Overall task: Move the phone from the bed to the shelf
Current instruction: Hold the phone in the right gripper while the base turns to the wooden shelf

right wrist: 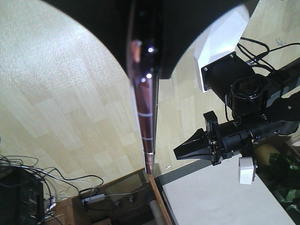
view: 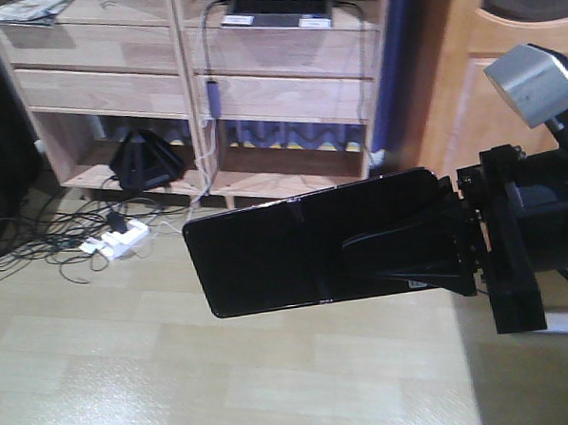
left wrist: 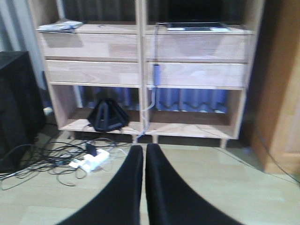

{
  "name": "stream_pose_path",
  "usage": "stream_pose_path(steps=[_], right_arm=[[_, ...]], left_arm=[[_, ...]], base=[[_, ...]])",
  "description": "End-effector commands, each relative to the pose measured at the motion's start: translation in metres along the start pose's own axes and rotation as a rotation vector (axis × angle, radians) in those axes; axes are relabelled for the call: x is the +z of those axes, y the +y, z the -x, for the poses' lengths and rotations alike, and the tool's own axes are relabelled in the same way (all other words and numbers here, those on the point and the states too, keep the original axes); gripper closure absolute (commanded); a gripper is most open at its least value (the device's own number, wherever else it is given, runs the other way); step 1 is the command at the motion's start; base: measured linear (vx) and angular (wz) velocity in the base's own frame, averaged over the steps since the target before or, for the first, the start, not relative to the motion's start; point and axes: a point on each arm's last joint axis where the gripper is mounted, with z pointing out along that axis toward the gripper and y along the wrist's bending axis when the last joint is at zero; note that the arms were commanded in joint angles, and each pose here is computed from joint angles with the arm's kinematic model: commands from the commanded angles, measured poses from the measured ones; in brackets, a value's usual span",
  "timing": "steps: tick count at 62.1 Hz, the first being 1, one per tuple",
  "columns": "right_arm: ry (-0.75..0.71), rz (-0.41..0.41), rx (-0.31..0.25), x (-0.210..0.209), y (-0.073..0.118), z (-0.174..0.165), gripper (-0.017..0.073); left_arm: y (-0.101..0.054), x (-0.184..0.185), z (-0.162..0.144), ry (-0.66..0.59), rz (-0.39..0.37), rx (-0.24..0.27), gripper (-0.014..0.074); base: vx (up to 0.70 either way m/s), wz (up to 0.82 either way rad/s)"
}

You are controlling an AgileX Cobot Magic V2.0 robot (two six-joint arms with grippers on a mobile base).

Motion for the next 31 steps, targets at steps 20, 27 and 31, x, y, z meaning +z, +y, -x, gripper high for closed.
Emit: stream_pose_path(steps=[20, 27, 31], right_arm=[[-0.068, 0.091, -0.014, -0.0066, 0.0166, 0.0117, 0.0564], [-0.068, 0.091, -0.014, -0.0066, 0.0166, 0.0117, 0.0564], [-0.068, 0.091, -0.014, -0.0066, 0.0166, 0.0117, 0.0564]], left_arm=[[0.0006, -0.0005, 0.0061, -0.077, 0.004, -0.012, 0.0593], [0.0006, -0.0005, 0.0061, -0.077, 0.004, -0.012, 0.0593], [0.0006, -0.0005, 0.0061, -0.077, 0.004, -0.012, 0.0593]], base=[[0.3, 0.23], [0.29, 0.16], [0.29, 0.15]])
